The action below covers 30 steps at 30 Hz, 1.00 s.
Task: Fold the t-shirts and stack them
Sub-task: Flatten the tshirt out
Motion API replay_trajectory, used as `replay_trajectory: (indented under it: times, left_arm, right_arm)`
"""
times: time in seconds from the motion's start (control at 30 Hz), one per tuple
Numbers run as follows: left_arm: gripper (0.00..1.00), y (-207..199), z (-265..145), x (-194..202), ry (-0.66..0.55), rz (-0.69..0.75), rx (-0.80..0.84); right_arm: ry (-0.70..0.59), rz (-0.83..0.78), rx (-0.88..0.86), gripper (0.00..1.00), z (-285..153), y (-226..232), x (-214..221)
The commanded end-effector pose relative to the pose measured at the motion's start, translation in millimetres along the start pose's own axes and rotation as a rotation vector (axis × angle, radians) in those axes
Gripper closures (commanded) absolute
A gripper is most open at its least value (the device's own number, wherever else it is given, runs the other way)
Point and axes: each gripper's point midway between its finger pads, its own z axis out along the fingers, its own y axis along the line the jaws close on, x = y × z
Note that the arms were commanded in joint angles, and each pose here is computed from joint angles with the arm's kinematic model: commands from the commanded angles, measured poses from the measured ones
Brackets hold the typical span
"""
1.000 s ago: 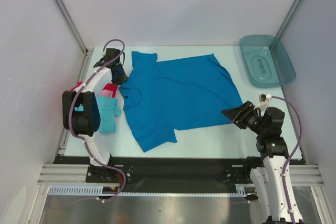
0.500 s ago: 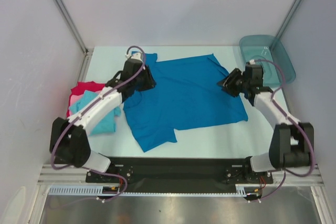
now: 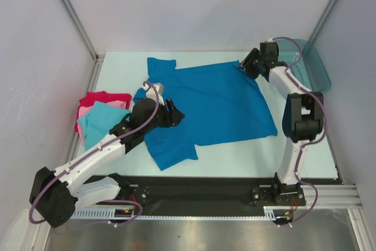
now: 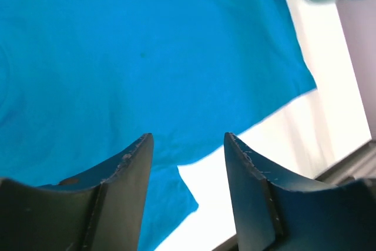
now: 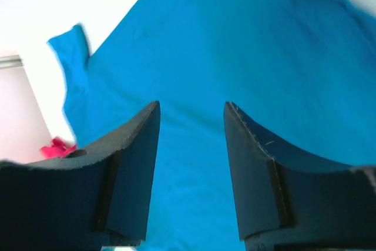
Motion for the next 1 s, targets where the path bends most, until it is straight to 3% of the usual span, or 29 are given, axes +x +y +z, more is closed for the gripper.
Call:
replay_trajectory:
  times: [0.0, 0.33, 0.57, 0.73, 0.97]
  left_arm:
    - [0.43, -24.4, -12.6, 0.4, -0.054, 0.008, 0.121]
    - [0.50, -23.8, -30.2, 22.2, -0.069, 0.026, 0.161]
    - [0.54, -35.1, -43.9, 23.4, -0.076, 0.033, 0.220]
    - [0.55, -39.2, -50.8, 16.6, -0.097, 0.049, 0.235]
    - [0.58, -39.6, -59.6, 11.8, -0.106, 0.056, 0.231]
  right_arm:
    - [0.005, -0.071, 0.056, 0.47, 27.8, -3.3, -16.1]
    - [0.025, -0.244, 0.236, 0.47, 58.6, -49.0, -60.7]
    - [0.168, -0.275, 0.277, 0.47, 84.4, -87.1, -38.6]
    - [0.287, -0.232, 0.126, 0.47, 96.9, -77.0, -3.9]
    - [0.258, -0.262, -0.049, 0.46, 101.9, -46.7, -8.4]
